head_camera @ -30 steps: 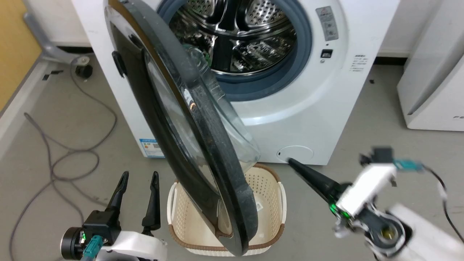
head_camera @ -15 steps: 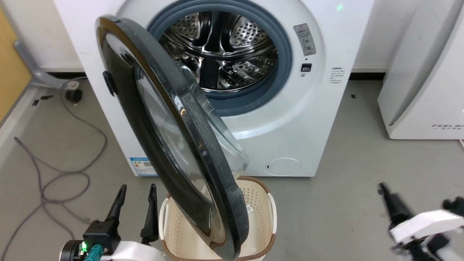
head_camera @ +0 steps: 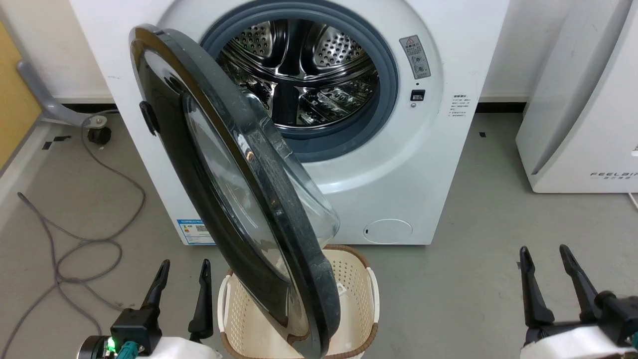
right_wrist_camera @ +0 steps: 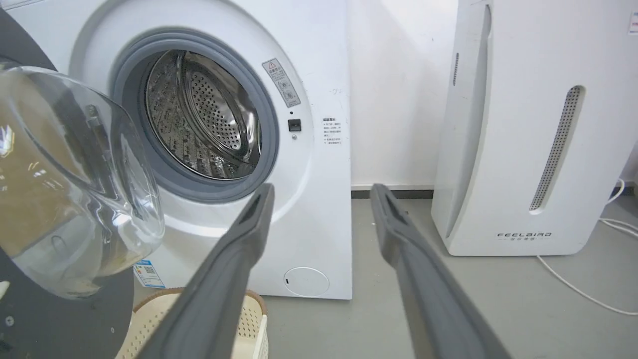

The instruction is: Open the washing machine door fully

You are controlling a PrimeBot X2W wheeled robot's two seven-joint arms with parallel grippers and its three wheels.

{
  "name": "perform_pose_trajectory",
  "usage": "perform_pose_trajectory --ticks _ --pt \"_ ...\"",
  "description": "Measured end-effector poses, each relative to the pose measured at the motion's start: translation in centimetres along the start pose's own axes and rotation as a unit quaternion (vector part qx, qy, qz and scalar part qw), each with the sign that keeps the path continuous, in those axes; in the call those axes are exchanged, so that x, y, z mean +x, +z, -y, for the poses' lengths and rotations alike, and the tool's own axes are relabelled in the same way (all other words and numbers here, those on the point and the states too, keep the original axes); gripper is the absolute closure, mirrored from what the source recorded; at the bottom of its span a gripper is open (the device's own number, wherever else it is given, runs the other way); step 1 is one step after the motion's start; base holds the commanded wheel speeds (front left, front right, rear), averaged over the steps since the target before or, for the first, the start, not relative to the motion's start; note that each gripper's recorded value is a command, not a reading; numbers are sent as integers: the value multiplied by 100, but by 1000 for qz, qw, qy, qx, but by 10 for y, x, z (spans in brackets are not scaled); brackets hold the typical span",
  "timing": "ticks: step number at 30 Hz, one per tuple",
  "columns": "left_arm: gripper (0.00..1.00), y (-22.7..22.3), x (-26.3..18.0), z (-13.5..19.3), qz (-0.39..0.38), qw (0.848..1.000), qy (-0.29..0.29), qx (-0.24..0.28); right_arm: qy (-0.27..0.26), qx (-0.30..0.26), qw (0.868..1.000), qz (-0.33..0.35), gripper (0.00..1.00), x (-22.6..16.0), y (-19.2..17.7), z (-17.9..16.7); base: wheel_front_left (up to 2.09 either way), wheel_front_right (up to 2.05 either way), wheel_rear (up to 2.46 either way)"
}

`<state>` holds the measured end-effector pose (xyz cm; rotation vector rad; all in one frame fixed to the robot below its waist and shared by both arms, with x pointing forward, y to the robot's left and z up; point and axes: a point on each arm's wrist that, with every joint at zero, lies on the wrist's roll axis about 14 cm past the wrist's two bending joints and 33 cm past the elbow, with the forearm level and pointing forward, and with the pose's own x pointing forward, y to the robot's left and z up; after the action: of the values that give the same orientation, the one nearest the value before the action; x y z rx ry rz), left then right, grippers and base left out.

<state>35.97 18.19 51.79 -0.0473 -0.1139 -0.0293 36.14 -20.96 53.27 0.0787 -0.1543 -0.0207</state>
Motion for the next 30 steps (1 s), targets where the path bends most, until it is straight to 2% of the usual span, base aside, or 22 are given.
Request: perform_pose_trajectory --ticks 4,8,13,14,15,16,24,30 --pt "0 -2 1 -1 -4 1000 0 -1 25 -23 999 -18 0 -13 -2 -15 0 0 0" --pt "0 -5 1 0 -7 1000 0 0 39 -21 998 -46 0 -25 -14 -24 0 0 0" --pt "0 -8 1 0 -12 1000 0 0 46 -16 998 -49 0 -25 -16 -29 0 0 0" --pt "26 -8 1 -1 -13 1000 2 0 48 -15 997 -50 0 -25 -16 -30 0 0 0" --pt "87 -9 0 -1 -13 1000 1 0 49 -13 997 -52 0 -25 -17 -31 0 0 0" --pt "100 -10 0 -1 -15 1000 1 0 49 -12 997 -52 0 -25 -17 -31 0 0 0" --pt "100 -10 0 -5 -15 1000 11 -9 49 -8 997 -55 0 -23 -19 -32 0 0 0" --pt "100 37 16 -10 58 998 21 -16 48 -8 997 -59 0 -22 -20 -31 0 0 0"
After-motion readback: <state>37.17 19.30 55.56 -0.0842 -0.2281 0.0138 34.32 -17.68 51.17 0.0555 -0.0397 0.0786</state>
